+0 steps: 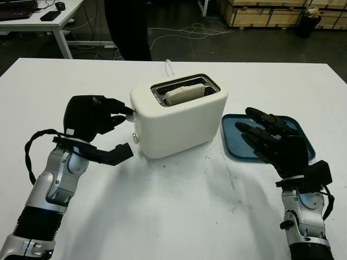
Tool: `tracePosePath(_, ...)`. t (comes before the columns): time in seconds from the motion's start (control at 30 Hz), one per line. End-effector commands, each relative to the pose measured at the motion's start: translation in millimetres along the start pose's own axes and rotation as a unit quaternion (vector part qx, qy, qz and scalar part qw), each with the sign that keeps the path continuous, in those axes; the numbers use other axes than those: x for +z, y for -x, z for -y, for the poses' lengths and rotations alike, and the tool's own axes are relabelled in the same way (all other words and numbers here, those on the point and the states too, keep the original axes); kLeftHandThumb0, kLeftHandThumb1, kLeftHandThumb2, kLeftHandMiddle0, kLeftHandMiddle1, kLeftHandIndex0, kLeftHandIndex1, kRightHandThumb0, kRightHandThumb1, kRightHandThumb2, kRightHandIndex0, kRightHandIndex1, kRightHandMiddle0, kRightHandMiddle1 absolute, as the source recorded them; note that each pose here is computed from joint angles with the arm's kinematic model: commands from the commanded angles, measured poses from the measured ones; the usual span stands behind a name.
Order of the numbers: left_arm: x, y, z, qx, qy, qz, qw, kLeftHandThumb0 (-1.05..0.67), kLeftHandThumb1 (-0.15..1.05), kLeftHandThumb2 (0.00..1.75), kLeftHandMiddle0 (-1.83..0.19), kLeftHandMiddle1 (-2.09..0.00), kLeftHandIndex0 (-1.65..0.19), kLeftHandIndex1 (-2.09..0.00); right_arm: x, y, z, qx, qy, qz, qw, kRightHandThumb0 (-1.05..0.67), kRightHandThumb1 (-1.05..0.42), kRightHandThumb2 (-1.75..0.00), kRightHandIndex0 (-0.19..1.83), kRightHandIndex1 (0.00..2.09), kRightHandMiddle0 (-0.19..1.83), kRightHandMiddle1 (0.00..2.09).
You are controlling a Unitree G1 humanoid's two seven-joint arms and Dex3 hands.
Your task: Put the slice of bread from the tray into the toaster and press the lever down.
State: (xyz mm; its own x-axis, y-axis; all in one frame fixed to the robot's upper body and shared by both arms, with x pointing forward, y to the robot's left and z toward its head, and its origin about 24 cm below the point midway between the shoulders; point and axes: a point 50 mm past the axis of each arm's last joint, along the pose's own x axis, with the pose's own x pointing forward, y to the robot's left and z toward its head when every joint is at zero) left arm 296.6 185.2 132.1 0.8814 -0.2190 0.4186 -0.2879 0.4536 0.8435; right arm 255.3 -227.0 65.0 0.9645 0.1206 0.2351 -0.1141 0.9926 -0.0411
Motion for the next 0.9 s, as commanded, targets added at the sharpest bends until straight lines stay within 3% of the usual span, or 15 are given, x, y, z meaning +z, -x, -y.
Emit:
tracePosePath(0.0,5.5,-3.6,2.7,-0.003,0.007,0.012,1.0,-0.18,0.76,0.01,-1.0,-1.12,-1.34,-0.01,2.1,0.8,1.3,-0.009,0.006,0.002,1.0,-0.25,-0.92,-0.07,0.8,0.0,0.74,0.0)
tracePosePath(0.63,7.1,3.5,7.7,-0.016,0.013,0.011,1.0,-0.15,0.77,0.0,-1.0,-1.09,-1.33,0.0,1.7,2.0,0.0,-0.027,0.032,-0.014,0.999,-0.24,-0.92,-0.05,0.81,0.0,0.75,0.0)
tracePosePath(0.87,8.8,8.2,18.6,-0.038,0.023,0.005,0.999,-0.16,0.77,0.0,-0.98,-1.11,-1.33,0.0,1.6,4.3,1.4,-0.03,0.023,-0.013,0.999,-0.26,-0.92,-0.05,0.81,0.0,0.74,0.0)
